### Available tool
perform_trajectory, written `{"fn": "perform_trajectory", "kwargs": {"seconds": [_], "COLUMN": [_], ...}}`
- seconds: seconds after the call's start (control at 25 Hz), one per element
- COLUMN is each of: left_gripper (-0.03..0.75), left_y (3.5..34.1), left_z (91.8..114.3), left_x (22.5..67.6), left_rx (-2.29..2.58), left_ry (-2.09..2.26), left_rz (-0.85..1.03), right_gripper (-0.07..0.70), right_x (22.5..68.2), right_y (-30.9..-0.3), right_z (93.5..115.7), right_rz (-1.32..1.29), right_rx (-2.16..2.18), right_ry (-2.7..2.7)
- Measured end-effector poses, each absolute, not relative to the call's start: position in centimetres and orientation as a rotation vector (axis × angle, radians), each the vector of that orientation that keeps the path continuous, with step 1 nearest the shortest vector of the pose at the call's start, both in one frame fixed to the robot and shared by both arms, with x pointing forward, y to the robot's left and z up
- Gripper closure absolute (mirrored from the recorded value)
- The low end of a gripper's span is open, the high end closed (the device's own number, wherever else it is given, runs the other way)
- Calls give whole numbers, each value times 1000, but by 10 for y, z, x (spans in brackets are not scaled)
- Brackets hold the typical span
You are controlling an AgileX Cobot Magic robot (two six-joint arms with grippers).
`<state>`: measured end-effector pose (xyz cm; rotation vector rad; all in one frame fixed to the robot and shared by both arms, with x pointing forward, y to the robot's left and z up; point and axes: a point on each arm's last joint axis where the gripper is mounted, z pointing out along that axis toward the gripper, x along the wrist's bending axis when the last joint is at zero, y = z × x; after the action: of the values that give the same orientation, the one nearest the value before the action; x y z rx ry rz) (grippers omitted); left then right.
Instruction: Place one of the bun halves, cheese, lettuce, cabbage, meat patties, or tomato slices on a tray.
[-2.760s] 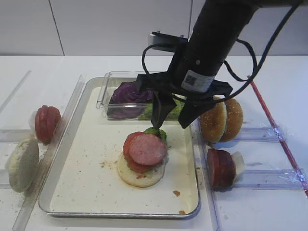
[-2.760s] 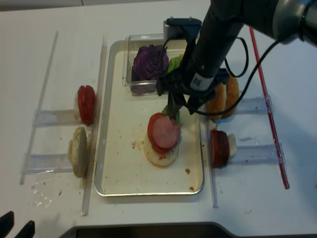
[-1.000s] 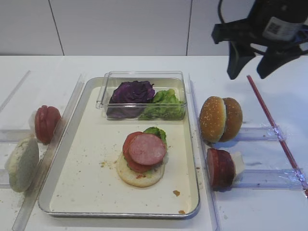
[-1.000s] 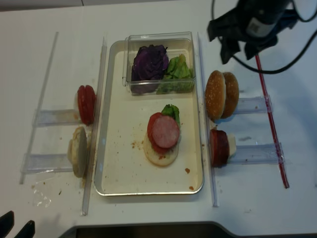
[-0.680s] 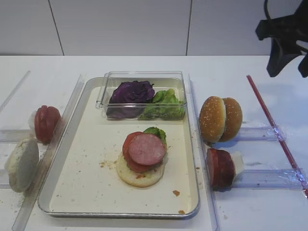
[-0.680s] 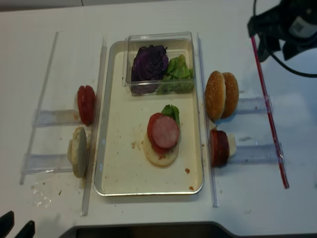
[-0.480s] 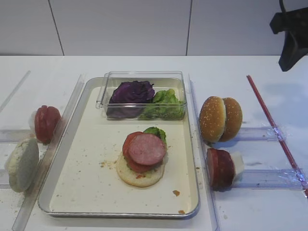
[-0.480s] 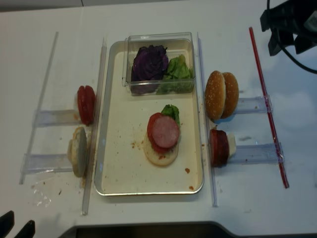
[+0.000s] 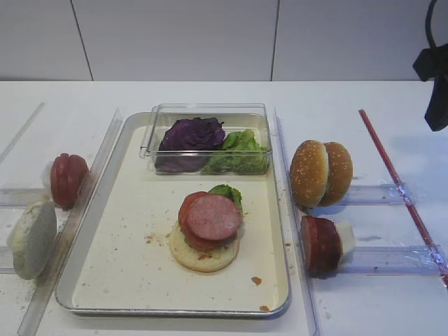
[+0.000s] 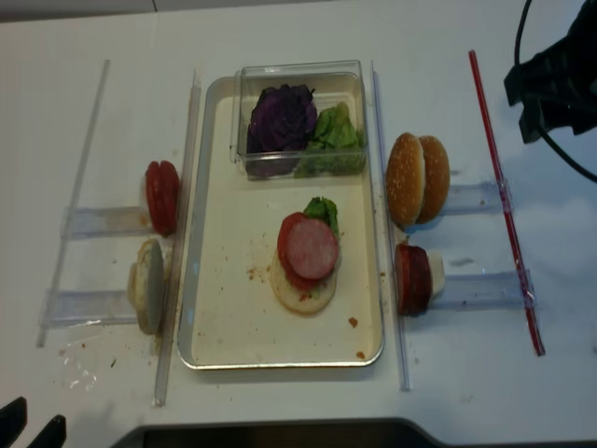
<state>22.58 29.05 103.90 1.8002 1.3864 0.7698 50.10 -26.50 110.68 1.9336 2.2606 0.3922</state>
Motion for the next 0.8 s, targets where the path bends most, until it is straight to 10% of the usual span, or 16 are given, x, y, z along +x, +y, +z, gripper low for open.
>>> {"fn": "perform_trajectory", "kwargs": {"seconds": [0.8], "left_gripper": [431], "left_y": [290], "left_z": [1039], "left_x": [226], "left_rx": [1800], "left_ry": [1386], "left_rz": [770], "right_gripper": [187], "right_x": [380], "right_y": [-278], "right_z": [1109], "right_rz": [506], "right_rx": [1819], "right_ry": [2196]}}
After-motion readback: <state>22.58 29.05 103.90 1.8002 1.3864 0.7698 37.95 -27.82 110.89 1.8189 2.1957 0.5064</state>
